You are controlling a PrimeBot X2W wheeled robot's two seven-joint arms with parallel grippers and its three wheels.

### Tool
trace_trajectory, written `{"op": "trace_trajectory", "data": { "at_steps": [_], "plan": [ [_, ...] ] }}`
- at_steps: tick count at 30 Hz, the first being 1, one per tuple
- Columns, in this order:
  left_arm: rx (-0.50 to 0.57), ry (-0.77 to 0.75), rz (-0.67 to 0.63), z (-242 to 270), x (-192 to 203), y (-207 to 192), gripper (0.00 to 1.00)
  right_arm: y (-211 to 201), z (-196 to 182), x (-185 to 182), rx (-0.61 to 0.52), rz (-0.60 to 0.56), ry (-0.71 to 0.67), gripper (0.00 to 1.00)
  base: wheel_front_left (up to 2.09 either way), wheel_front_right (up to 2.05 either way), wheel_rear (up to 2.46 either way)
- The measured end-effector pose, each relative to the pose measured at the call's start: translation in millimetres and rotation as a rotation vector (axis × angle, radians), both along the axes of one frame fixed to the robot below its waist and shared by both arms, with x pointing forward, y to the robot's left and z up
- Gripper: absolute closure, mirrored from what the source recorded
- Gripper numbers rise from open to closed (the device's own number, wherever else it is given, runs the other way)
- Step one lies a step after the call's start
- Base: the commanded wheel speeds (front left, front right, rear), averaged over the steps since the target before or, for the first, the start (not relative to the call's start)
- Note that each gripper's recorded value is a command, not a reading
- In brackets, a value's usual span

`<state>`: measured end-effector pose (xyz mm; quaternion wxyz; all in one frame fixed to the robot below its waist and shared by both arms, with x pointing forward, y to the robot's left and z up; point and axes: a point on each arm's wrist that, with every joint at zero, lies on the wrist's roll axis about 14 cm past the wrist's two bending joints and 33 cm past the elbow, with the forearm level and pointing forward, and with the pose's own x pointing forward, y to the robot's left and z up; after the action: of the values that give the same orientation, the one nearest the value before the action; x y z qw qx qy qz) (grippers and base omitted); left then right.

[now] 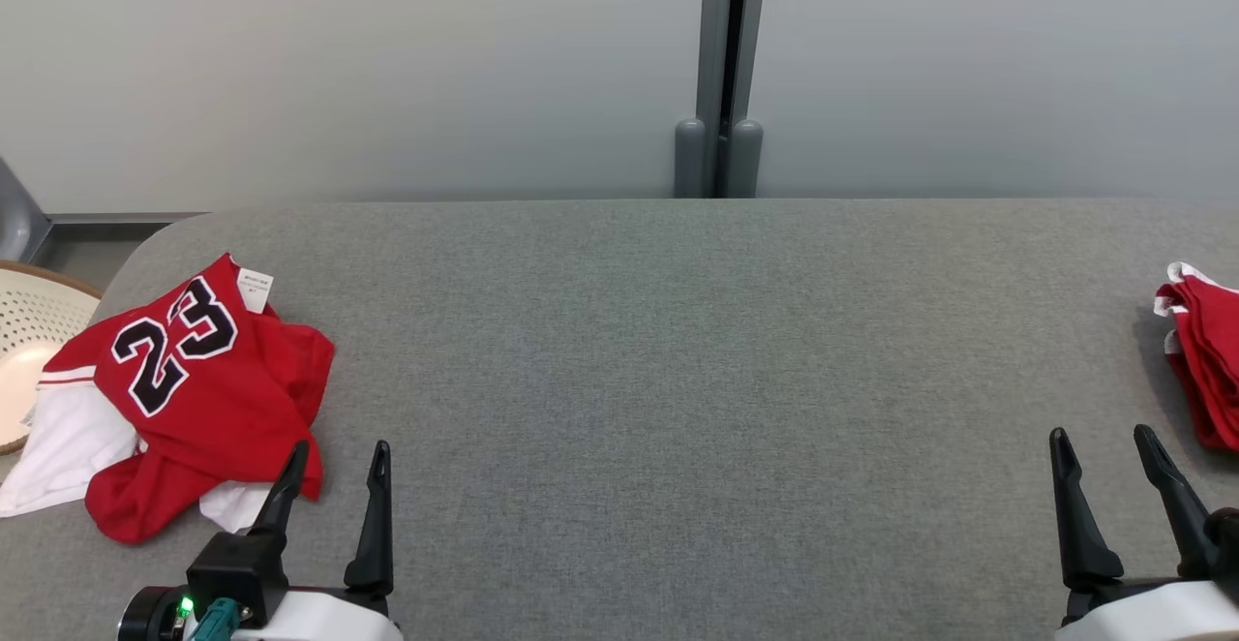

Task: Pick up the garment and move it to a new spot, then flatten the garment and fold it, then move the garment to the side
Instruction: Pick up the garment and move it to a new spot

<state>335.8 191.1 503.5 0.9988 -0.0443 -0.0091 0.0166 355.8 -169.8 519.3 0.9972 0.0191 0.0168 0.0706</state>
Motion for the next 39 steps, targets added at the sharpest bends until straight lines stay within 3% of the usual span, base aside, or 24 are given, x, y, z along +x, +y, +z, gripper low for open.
{"op": "trace_trajectory", "data": {
  "at_steps": [13,24,39],
  "plan": [
    [-0.022,-0.054,0.153,13.3,-2.2,43.2,0.0,75.0,16.2,30.8,-0.012,0.233,-0.027,0.0,0.0,0.0,0.0],
    [-0.033,-0.039,0.336,6.4,-30.6,97.7,0.0,136.7,15.3,46.9,-0.021,0.426,-0.015,0.0,0.0,0.0,0.0],
    [-0.053,-0.035,0.373,3.2,-30.5,109.1,0.0,148.8,14.6,51.6,-0.024,0.465,-0.012,0.0,0.0,0.0,0.0]
  ]
}}
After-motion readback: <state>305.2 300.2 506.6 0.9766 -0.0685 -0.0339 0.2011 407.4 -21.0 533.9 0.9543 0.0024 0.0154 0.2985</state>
